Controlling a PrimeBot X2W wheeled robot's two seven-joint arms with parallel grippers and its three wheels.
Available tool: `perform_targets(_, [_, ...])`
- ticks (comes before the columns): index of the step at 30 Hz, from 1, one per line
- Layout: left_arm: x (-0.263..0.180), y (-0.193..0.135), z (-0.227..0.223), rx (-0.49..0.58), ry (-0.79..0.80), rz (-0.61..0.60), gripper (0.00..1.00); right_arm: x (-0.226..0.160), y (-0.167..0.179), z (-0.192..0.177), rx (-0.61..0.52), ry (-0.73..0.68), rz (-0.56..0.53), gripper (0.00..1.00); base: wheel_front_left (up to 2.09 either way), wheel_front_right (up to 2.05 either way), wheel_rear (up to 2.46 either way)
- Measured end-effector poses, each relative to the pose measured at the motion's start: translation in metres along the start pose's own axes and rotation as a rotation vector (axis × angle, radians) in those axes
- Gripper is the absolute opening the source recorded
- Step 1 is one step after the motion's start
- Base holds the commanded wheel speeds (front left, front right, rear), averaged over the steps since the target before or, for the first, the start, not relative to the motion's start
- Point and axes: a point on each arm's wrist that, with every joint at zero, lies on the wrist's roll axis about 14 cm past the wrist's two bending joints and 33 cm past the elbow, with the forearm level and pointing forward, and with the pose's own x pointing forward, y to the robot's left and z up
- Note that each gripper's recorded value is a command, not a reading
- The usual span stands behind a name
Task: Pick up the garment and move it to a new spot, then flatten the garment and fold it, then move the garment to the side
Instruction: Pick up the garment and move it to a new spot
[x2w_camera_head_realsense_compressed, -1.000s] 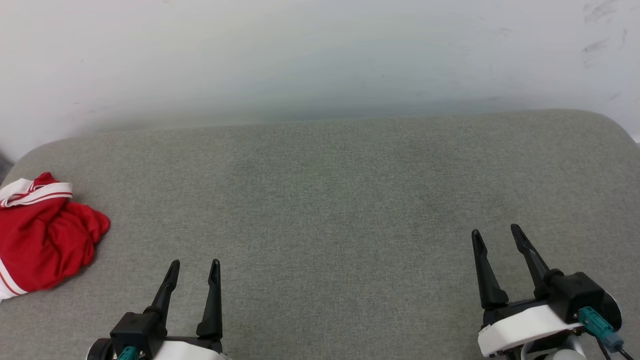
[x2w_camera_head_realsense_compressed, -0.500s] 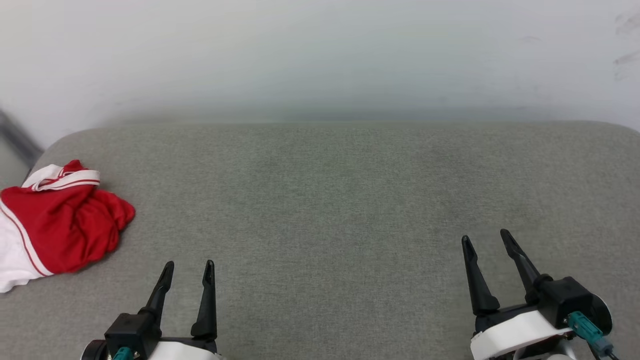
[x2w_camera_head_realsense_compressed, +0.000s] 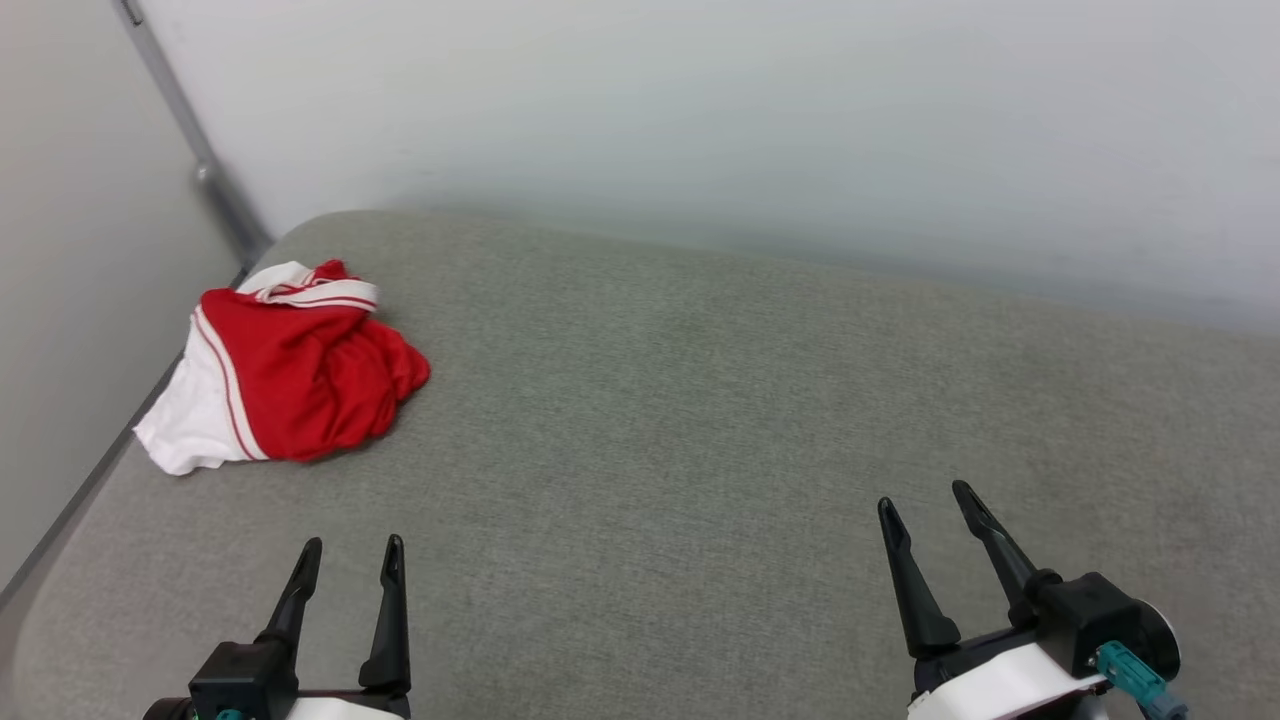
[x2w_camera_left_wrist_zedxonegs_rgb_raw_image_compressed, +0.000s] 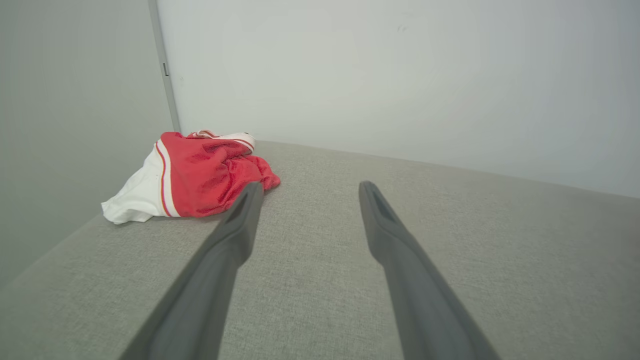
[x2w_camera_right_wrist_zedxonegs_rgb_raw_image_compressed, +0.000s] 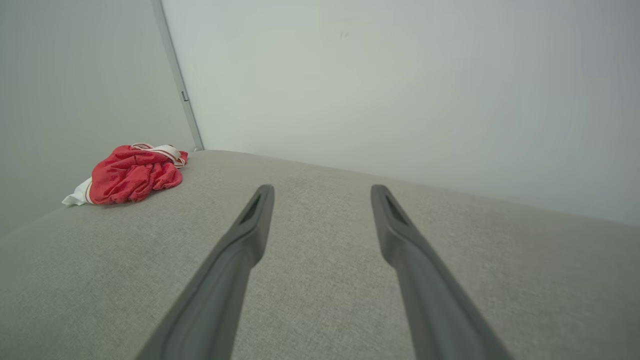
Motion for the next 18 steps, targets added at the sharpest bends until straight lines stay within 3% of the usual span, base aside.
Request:
perform_targets(9, [-0.03, 0.041, 0.012, 0.028, -0.029, 0.133, 1.0, 0.019, 0.047, -0.003, 0.02, 0.007, 0.151, 1.0, 0.0, 0.0, 0.0])
perform_targets(18, [-0.057, 0.062, 0.011, 0.02, -0.026, 0.214, 1.0, 0.025, 0.079, -0.007, 0.035, 0.019, 0.247, 1.0, 0.0, 0.0, 0.0])
